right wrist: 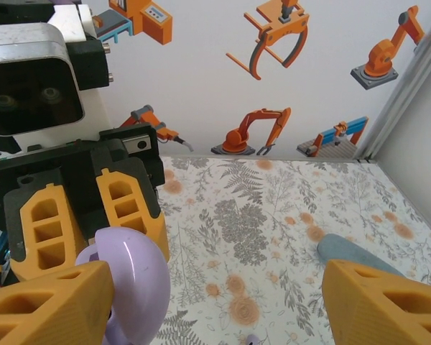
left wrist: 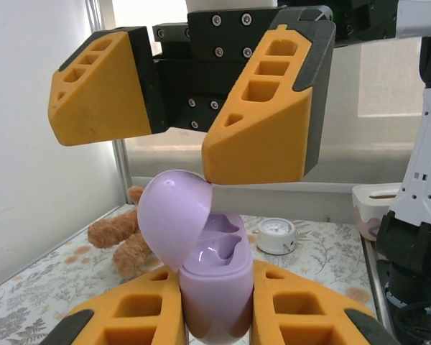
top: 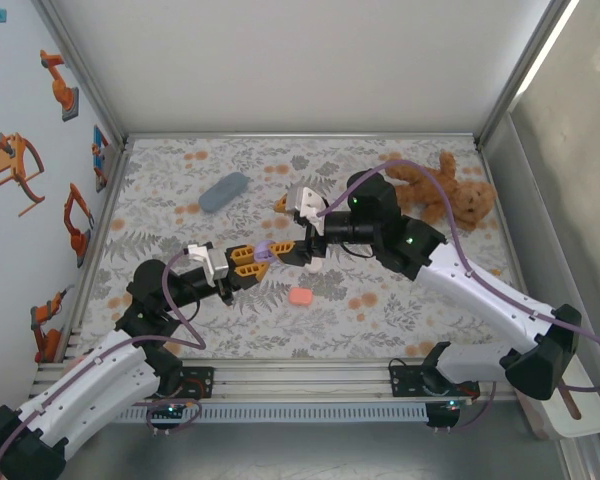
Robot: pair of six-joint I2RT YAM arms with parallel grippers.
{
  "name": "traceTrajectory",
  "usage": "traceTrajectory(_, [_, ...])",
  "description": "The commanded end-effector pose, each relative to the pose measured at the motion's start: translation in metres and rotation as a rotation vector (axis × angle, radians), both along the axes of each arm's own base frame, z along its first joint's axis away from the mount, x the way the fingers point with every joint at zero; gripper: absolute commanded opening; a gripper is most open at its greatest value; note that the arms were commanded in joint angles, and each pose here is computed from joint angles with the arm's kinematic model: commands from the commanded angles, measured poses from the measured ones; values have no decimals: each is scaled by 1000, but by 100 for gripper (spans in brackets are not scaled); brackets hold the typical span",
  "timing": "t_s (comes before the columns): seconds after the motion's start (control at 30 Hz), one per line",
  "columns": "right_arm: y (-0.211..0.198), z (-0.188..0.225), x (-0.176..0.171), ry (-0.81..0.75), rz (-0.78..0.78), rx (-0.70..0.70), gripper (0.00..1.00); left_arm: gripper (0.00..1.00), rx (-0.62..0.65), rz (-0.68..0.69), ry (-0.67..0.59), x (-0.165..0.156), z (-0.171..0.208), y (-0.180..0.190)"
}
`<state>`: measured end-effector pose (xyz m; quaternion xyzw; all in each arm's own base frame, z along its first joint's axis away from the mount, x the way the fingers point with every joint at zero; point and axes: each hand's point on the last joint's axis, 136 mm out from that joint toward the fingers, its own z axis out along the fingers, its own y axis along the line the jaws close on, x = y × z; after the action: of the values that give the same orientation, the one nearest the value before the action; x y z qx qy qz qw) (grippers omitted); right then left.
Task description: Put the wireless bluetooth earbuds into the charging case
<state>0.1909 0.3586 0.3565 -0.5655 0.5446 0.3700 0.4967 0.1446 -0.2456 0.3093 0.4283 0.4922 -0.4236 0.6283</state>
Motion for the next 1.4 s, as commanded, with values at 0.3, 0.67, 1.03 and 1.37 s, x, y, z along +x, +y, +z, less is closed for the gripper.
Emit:
traceTrajectory(0.3, [-8, 33, 1, -25, -50, 71, 76, 10, -6, -31, -48, -7, 15, -1])
traceTrajectory(0.67, [-43, -6, 73, 359, -426, 54, 80, 9, 26, 33, 10, -11, -5, 14])
traceTrajectory(1.03, [-7, -114, 108, 761, -478, -167, 66, 9, 34, 73, -21, -30, 6, 36])
traceTrajectory(1.37, [41, -197, 116, 890, -498, -384, 56, 9, 6, 77, -74, -41, 28, 45])
